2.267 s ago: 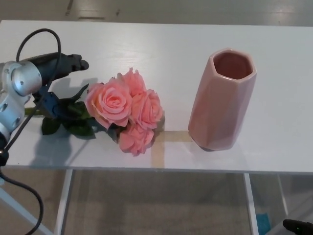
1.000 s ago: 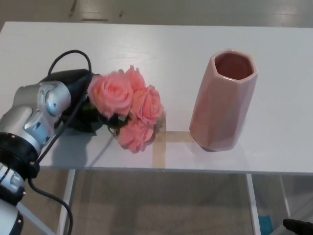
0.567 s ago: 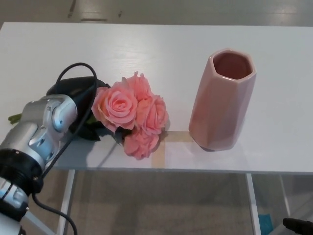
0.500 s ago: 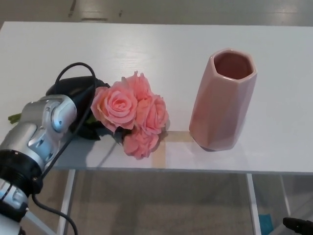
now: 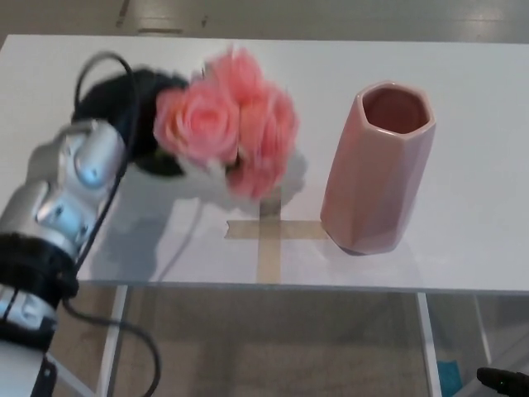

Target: Use the left hand to pick up the rose and then lift and insert it into the pink vase.

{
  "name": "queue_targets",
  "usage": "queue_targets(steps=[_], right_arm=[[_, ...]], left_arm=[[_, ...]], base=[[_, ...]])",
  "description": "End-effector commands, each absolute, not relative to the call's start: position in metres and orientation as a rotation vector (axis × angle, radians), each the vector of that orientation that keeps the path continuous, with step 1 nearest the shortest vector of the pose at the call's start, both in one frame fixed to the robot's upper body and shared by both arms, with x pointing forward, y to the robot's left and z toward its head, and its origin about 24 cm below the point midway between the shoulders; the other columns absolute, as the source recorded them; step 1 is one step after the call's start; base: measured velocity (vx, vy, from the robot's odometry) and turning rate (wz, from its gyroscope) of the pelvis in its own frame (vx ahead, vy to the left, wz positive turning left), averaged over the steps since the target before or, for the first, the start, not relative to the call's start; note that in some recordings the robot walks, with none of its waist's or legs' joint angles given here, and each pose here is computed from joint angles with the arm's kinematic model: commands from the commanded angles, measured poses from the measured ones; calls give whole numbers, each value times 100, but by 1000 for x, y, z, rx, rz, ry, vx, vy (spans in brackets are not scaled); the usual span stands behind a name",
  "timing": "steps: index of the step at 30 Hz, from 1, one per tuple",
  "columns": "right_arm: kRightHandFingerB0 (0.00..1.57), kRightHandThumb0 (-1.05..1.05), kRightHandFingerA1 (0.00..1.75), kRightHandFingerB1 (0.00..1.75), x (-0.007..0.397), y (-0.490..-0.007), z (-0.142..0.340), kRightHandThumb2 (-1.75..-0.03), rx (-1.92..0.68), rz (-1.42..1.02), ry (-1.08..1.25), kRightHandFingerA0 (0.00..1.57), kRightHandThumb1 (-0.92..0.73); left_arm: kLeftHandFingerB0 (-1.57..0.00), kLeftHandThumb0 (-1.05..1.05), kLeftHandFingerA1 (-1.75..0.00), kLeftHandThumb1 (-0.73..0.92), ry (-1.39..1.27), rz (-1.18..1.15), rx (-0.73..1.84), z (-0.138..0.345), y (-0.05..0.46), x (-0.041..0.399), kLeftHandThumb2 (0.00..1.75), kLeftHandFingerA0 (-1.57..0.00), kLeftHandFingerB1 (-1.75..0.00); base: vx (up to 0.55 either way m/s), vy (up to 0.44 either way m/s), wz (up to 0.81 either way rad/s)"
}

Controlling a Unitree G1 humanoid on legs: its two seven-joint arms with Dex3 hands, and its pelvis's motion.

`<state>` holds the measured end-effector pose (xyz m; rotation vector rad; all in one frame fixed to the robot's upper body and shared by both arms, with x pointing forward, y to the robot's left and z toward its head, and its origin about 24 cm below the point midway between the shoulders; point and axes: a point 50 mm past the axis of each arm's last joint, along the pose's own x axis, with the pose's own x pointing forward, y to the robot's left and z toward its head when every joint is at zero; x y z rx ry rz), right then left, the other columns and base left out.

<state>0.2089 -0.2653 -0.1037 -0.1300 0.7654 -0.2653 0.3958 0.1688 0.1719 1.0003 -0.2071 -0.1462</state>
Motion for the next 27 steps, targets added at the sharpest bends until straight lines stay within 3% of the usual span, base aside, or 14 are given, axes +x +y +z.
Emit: queue_targets(steps=[1,2,10,12,22,27], right_arm=[[55,-18,50,47,205,-267,-105,-57,-138,-268,781,61,-59],[56,-18,49,47,205,-268,-105,-57,-138,-270,782,61,-59],[56,-19,49,47,205,-268,-105,-57,-136,-269,780,61,-59],[56,-19,49,47,204,-268,-105,-57,-138,-267,783,61,-59],[56,-19,49,47,204,-268,-106,-57,-141,-263,788,60,-60],[55,-19,49,47,206,-268,-105,-57,-138,-266,779,60,-60]], left_arm=[[-75,-19,-144,79,-290,-124,741,212,160,399,63,-70,-104],[-70,-19,-142,81,-303,-126,698,223,157,400,64,-73,-112],[-67,-18,-147,82,-350,-157,559,256,147,399,64,-76,-120],[-66,-18,-153,83,-394,-186,497,270,140,396,64,-83,-121],[-75,-19,-142,84,-363,-265,222,288,124,394,68,-89,-108],[-85,-19,-134,83,-312,-323,-17,305,113,394,69,-103,-93]], base=[[0,0,0],[0,0,0],[0,0,0],[0,0,0],[0,0,0],[0,0,0]])
